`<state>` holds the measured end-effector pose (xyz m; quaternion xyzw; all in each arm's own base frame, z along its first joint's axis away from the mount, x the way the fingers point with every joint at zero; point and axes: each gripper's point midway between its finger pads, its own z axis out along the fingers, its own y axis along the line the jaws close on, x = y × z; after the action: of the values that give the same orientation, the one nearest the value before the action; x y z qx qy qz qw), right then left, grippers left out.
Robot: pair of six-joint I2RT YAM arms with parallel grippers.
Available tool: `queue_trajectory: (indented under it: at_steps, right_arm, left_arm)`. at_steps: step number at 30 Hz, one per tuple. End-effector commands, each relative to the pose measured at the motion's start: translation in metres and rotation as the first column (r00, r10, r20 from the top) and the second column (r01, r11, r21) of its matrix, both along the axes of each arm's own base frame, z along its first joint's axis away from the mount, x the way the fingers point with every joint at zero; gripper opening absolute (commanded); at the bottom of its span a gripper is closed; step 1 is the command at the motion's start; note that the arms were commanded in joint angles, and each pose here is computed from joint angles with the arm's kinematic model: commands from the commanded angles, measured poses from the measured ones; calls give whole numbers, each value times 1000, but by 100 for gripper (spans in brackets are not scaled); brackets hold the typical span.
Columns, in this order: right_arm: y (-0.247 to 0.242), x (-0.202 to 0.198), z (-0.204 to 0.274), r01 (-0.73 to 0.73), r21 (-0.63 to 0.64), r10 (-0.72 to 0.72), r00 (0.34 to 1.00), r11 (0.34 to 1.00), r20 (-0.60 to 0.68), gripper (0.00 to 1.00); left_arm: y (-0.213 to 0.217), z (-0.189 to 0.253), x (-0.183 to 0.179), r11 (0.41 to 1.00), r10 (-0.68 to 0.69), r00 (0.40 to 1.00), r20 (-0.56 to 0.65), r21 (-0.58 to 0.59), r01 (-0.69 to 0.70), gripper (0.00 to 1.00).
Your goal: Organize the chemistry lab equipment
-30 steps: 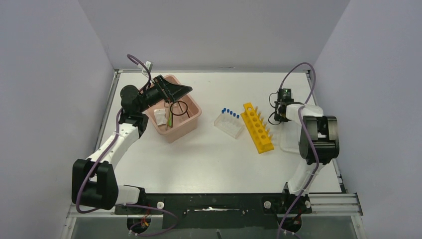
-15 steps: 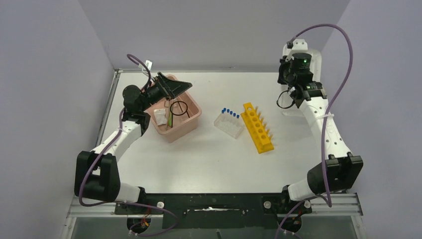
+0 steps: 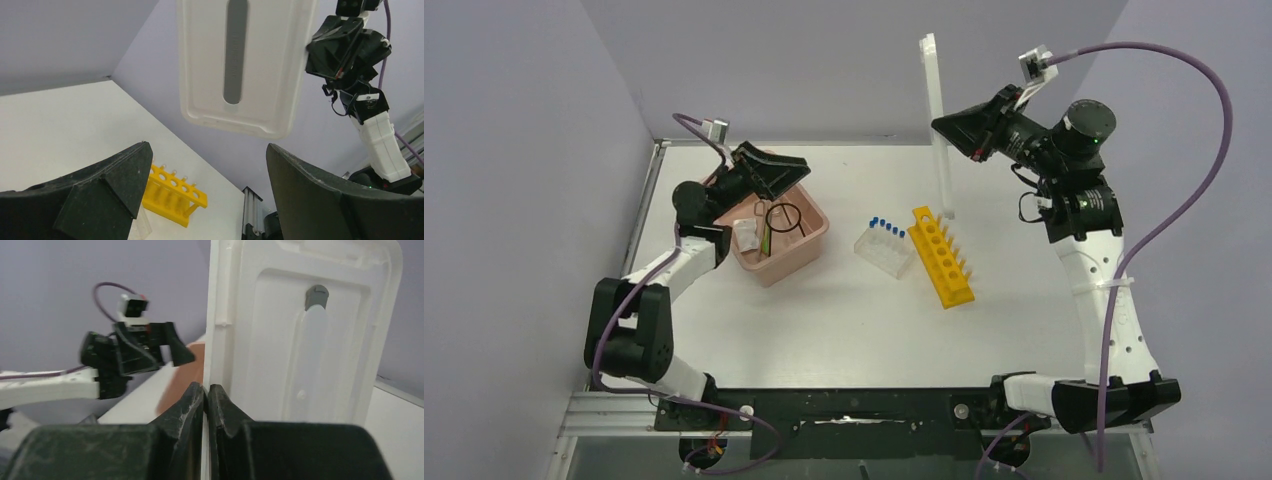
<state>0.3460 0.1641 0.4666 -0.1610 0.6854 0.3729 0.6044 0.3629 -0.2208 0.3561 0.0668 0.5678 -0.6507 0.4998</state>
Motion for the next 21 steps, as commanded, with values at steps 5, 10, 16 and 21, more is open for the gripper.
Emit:
queue_trajectory:
  at_steps: [5,10,16,21]
  right_arm:
    - [40,-140,102,-560,148,486,799,815,353,0]
    - [49,-188,117,-687,136,580,688,714,436,0]
    - [61,-212,125,-755,134,627,617,642,475,0]
    - [60,-221,125,-774,134,640,596,619,485,0]
  left_arm:
    - [-9,46,-43,969,-213,884,417,-23,245,85]
    - [-36,54,-57,948,-298,808,508,57,314,85]
    - [-71,73,-77,907,-385,710,590,102,407,85]
    - [-80,84,-92,893,-403,665,629,112,435,85]
